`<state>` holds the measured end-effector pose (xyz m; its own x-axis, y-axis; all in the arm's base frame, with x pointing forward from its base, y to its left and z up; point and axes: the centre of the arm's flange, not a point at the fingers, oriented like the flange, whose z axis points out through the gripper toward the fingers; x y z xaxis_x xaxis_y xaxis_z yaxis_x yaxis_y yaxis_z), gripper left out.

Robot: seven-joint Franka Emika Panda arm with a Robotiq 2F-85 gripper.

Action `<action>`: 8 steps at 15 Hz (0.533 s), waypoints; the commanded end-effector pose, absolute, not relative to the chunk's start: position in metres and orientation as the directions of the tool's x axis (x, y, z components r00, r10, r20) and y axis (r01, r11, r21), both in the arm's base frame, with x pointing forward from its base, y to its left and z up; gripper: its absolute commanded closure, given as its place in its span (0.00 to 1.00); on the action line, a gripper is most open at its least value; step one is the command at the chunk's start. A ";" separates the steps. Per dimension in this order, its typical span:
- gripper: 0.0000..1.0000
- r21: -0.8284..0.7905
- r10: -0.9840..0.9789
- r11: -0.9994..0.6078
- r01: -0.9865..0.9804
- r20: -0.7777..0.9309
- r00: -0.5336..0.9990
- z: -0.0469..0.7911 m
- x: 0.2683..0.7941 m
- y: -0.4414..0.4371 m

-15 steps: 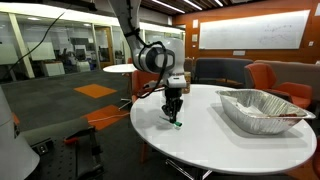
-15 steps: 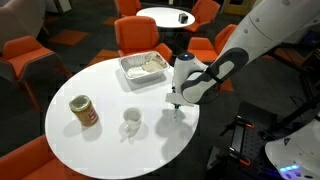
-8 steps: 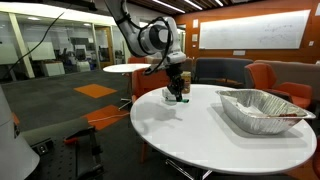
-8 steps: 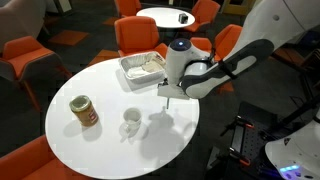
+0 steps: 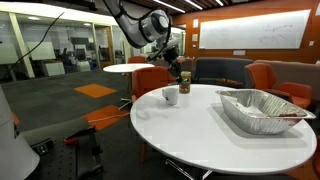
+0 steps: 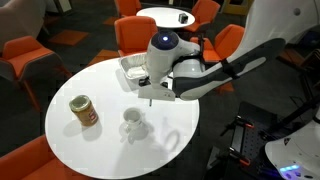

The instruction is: Put the marker in the mug

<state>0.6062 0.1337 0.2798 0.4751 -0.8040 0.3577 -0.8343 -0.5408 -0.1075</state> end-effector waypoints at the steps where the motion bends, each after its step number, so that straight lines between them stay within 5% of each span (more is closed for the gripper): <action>1: 0.97 -0.102 -0.752 -0.581 -0.807 0.447 0.485 0.275 0.628 0.173; 8: 0.97 -0.064 -0.586 -0.707 -0.704 0.610 0.533 0.235 0.638 0.238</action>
<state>0.6292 0.2238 0.2453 0.5597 -0.6363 0.5310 -0.7125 -0.6967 -0.0838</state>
